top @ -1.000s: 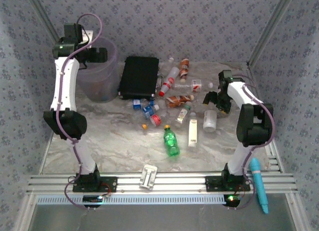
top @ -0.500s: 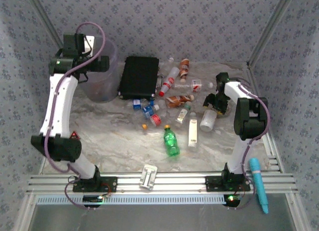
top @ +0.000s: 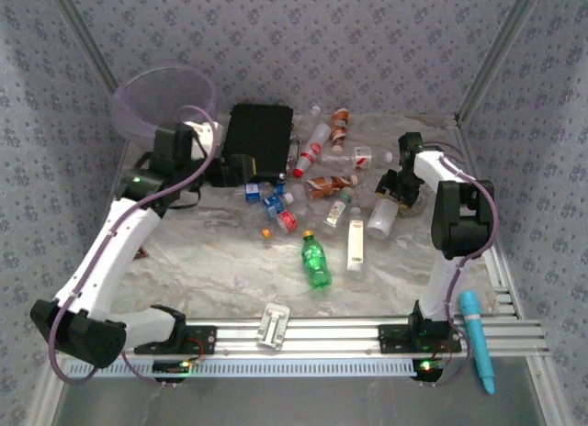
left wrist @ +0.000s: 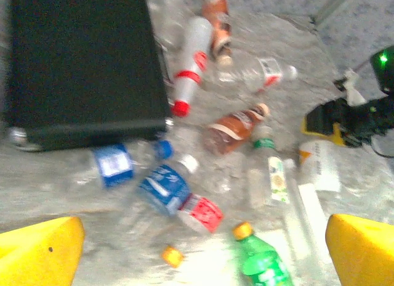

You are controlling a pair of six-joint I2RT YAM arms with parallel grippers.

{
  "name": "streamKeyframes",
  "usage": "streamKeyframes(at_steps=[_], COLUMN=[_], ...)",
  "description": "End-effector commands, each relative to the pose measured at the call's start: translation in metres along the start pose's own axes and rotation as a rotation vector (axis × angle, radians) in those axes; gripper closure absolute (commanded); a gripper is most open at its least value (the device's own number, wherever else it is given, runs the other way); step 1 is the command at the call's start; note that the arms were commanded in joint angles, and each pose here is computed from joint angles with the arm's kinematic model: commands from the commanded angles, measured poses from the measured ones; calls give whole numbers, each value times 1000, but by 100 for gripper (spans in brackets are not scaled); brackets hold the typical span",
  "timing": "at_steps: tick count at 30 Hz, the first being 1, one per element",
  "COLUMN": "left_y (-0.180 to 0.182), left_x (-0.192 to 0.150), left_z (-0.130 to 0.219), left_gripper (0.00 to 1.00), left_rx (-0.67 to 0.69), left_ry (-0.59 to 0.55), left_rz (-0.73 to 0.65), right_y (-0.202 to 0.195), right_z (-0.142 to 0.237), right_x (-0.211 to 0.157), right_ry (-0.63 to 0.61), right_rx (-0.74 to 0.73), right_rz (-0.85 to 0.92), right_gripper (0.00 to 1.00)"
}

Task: Put the plastic bottles in the bin

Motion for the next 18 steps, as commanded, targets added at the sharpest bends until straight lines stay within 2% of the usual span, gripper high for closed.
streamKeyframes(at_steps=[1, 5, 9, 12, 18], left_y=[-23, -43, -65, -79, -117], left_x=[0, -14, -24, -30, -35], left_z=[-22, -58, -82, -98, -129], left_gripper=[0, 0, 0, 0, 0], left_rx=[-201, -349, -416, -474, -559], left_ry=[-26, 19, 59, 78, 164], left_rz=[85, 112, 84, 90, 59], right_y=[-3, 0, 11, 28, 86], right_z=[23, 51, 86, 110, 145], right_x=[-1, -3, -6, -13, -32], right_ry=[-37, -81, -127, -151, -188], right_rx=[3, 40, 138, 212, 467], right_rz=[-8, 16, 53, 109, 207], right_gripper=[42, 43, 45, 48, 48])
Point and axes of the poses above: each hand's point on the last joint's axis, 136 mm out from that joint toward the fingers, its own z axis back along the fingers, its own y axis along the line the jaws close on, x = y × z, the point moved 6 cm from there along z, back along the fingers, and after that the axes turned 1 degree about -z, right-handed, at the moved point
